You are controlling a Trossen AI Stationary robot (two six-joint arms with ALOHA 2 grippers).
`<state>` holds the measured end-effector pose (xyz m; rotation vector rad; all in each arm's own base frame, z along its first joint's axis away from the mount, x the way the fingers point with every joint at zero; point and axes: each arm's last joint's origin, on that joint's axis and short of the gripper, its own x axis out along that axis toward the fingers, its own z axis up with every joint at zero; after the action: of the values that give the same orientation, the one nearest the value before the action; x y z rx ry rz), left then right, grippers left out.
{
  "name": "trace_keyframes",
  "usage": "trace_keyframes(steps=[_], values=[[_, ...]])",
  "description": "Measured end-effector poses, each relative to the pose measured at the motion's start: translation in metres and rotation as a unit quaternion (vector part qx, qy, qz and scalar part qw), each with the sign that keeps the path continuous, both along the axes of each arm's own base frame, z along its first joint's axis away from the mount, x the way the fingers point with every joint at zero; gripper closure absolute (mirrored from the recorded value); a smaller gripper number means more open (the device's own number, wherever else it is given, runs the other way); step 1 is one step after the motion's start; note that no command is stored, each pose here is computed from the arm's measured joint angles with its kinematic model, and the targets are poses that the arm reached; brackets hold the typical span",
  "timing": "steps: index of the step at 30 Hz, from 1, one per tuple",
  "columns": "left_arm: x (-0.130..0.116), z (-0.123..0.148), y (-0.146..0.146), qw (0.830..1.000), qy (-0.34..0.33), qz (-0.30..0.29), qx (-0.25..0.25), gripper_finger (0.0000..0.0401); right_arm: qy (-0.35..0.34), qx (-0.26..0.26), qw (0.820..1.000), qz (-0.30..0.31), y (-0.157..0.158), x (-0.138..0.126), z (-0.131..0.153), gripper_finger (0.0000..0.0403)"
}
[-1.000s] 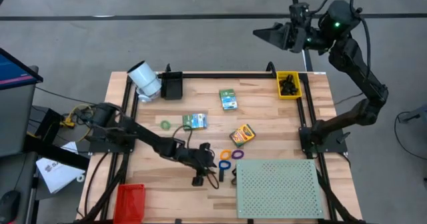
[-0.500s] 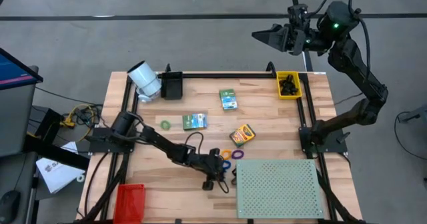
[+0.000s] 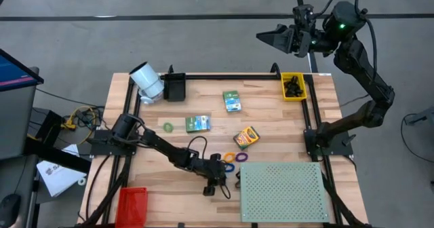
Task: Pick & Place Office Desk Supplies
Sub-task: Put the black rubber band into the yellow bin
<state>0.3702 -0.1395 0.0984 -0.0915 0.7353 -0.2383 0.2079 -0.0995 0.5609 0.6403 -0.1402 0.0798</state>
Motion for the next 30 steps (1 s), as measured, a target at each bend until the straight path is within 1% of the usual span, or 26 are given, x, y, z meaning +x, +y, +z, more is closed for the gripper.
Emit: trace_keyframes(steps=[7, 12, 14, 16, 21, 26, 28, 30], values=[[-0.002, -0.001, -0.001, 1.000, 0.014, -0.003, 0.002, 0.0285, 0.000, -0.002, 1.000, 0.004, 0.000, 0.000, 0.000, 0.0246], [-0.008, 0.002, 0.000, 0.999, 0.045, -0.007, 0.011, 0.0285, 0.000, -0.004, 1.000, 0.010, 0.002, 0.001, 0.000, 0.0246], [-0.013, 0.005, 0.002, 0.998, 0.059, -0.010, 0.019, 0.0285, -0.001, -0.007, 1.000, 0.013, 0.003, 0.001, 0.000, 0.0246], [-0.018, 0.007, 0.004, 0.998, 0.058, -0.013, 0.023, 0.0285, -0.003, -0.009, 1.000, 0.017, 0.005, 0.002, 0.001, 0.0246], [-0.033, 0.004, 0.010, 0.997, 0.070, 0.006, 0.020, 0.0288, -0.003, -0.017, 1.000, 0.025, 0.009, 0.004, 0.001, 0.0246], [-0.038, 0.000, 0.012, 0.998, 0.061, 0.009, 0.013, 0.0309, -0.004, -0.020, 0.999, 0.030, 0.011, 0.004, 0.001, 0.0246], [-0.038, 0.000, 0.012, 0.998, 0.057, 0.011, 0.010, 0.0325, -0.004, -0.020, 0.999, 0.030, 0.011, 0.005, 0.001, 0.0246], [-0.036, 0.000, 0.014, 0.998, 0.050, 0.027, 0.002, 0.0351, -0.004, -0.020, 0.999, 0.030, 0.011, 0.005, 0.001, 0.0246]])
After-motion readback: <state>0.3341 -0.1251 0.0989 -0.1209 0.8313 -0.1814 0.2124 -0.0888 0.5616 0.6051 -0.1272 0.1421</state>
